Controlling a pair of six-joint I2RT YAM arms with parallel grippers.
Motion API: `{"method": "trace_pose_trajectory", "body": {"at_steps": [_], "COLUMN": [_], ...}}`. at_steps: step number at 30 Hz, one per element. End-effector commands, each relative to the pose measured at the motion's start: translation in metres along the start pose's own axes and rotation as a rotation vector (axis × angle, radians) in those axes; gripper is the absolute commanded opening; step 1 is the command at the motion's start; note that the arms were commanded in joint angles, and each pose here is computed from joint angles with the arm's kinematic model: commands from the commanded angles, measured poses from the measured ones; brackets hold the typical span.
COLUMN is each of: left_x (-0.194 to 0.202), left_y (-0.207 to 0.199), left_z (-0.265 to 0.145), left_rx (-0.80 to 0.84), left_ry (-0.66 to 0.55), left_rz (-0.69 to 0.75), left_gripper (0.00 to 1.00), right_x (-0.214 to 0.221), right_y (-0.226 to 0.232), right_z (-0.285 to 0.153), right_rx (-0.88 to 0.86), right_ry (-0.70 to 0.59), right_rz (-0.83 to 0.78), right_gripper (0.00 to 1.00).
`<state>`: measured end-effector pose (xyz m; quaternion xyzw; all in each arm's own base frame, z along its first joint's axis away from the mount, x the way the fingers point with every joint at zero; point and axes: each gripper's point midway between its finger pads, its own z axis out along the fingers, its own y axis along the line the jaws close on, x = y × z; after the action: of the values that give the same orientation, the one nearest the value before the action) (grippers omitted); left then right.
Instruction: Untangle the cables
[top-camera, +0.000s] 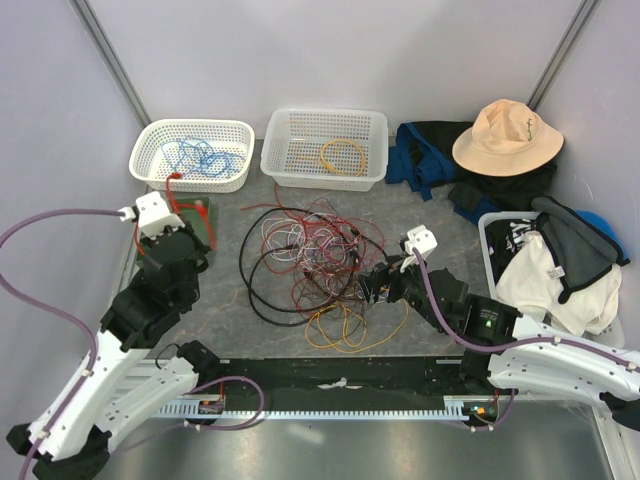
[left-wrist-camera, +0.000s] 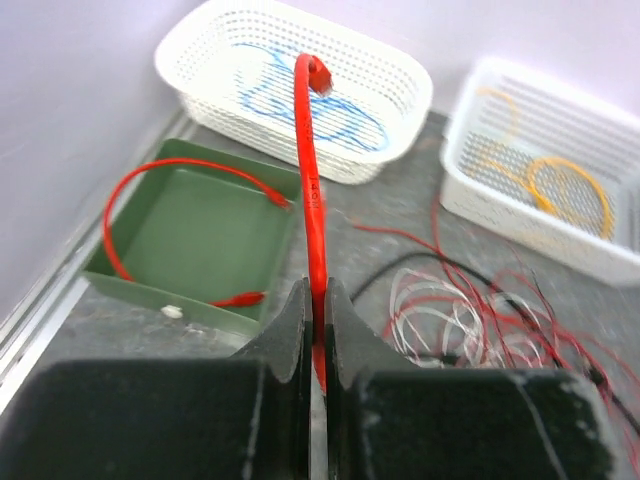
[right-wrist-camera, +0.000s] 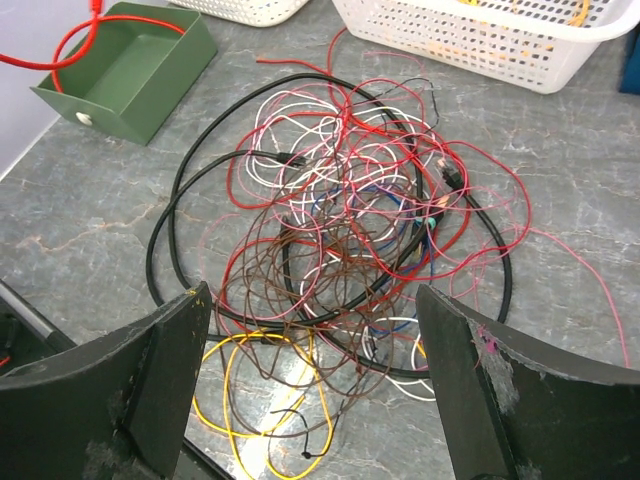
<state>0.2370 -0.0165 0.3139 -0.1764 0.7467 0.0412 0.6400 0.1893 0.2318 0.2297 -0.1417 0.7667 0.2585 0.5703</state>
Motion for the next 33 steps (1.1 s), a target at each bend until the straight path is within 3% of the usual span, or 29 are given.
{"method": "trace_pose_trajectory", "body": {"at_steps": [1,7,13,20,33], "left_x": [-0.005,0.019,0.035,0.053,0.143], "left_y": [0.030,0.057,0.065,0.070,0.079], "left_z": [0.022,0.075,0.110,0.134,0.147], "left_rx": [-0.156,-0.231,-0.275,-0.287,-0.323], "left_ry": [-0.088,0.061,0.125,0.147,0.382], "left_rz": [-0.147,-0.275,-0.358,-0.466,-0.639], "left_gripper": [0.02,0.02,0.02,0.02,0.02], "right_x": [-0.006,-0.005,0.001,0.009,0.012], "right_y": [0.009,0.011,0.010,0.007,-0.001], "right_z": [-0.001,-0.004,-0.006,-0.006,-0.007], "right_rx": [-0.048,-0.068,-0.080,-0.082,-0.061], "right_ry": [-0.035,-0.040,-0.045,-0.036,-0.052], "right_rz": [0.046,0.060,0.071,0.063,0.043], "right_gripper": [0.91,0.91,0.91,0.91,0.91]}}
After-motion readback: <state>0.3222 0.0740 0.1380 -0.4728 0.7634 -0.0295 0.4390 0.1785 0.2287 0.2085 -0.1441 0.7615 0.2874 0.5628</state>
